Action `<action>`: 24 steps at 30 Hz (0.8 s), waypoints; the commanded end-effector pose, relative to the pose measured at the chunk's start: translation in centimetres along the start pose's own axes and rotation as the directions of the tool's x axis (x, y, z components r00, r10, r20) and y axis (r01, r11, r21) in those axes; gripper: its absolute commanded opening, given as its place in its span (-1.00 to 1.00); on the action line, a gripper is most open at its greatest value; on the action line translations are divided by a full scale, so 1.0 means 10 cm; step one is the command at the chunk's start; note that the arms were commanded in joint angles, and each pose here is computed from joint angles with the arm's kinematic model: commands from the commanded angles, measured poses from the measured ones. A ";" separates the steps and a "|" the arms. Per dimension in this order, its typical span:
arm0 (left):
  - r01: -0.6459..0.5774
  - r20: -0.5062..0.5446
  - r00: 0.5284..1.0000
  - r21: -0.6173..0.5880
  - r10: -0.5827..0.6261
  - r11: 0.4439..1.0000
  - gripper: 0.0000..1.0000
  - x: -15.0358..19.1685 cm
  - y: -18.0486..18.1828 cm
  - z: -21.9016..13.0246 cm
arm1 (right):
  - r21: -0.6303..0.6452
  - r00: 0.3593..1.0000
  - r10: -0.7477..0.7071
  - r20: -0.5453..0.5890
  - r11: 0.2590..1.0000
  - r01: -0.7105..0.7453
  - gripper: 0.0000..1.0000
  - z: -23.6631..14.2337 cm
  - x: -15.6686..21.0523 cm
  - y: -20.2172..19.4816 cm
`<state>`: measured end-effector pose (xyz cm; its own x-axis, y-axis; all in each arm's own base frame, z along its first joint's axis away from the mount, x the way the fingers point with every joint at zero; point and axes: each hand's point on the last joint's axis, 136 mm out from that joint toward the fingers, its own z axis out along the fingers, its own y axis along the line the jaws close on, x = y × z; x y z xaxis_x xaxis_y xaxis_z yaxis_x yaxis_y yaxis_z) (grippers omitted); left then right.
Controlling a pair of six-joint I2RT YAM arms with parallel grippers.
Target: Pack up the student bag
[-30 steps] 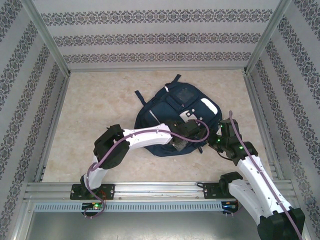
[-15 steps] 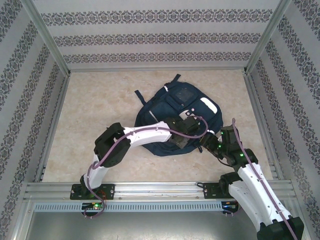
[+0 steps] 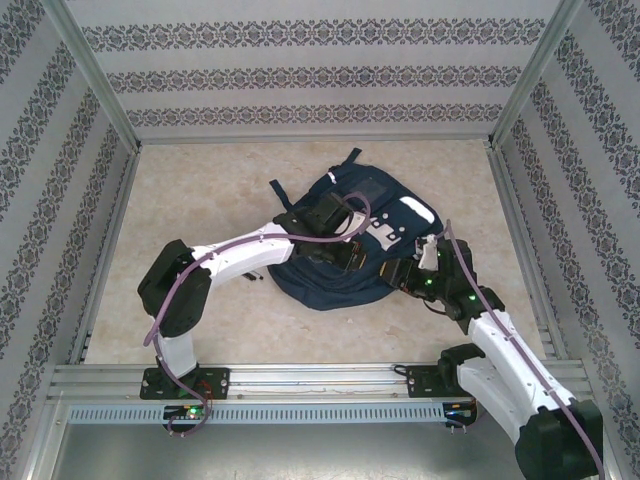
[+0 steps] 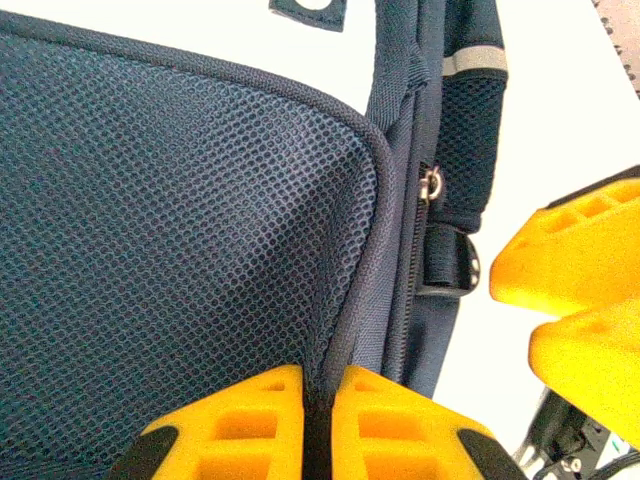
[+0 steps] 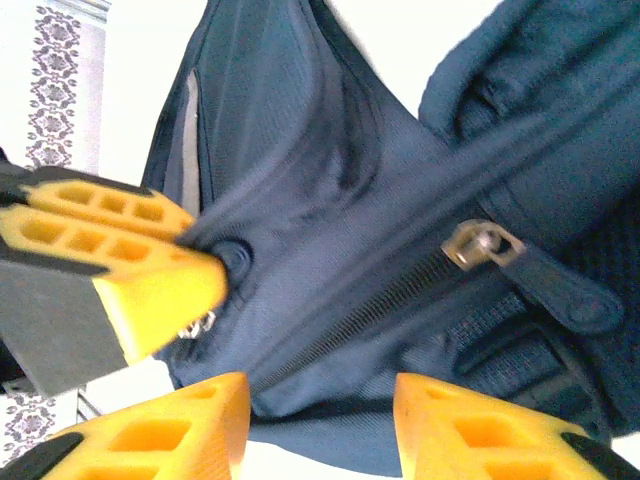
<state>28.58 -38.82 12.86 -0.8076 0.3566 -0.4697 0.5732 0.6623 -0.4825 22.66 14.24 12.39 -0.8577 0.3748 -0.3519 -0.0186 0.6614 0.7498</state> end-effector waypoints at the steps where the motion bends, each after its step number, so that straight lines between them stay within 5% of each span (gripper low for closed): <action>1: 0.019 0.012 1.000 0.142 -0.021 0.990 -1.00 -0.06 -0.23 -0.02 | -0.020 0.999 -0.042 0.023 0.999 0.042 -0.22 0.03 -0.07 0.06; 14: 0.009 -0.148 0.989 0.092 0.005 0.996 -0.88 0.42 0.09 0.37 | 0.071 1.000 0.015 0.000 0.997 -0.015 -0.28 0.15 0.02 -0.25; 24: 0.021 -0.123 0.992 0.166 0.000 0.986 -0.73 0.39 -0.03 0.34 | 0.029 1.000 0.000 -0.022 1.000 0.000 -0.18 0.20 0.16 -0.30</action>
<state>26.53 -40.02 8.58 -0.8116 0.4285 -0.3971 0.5840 0.5783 -0.5697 22.54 13.72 8.65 -0.8648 0.3811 -0.3268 0.0287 0.6874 0.7257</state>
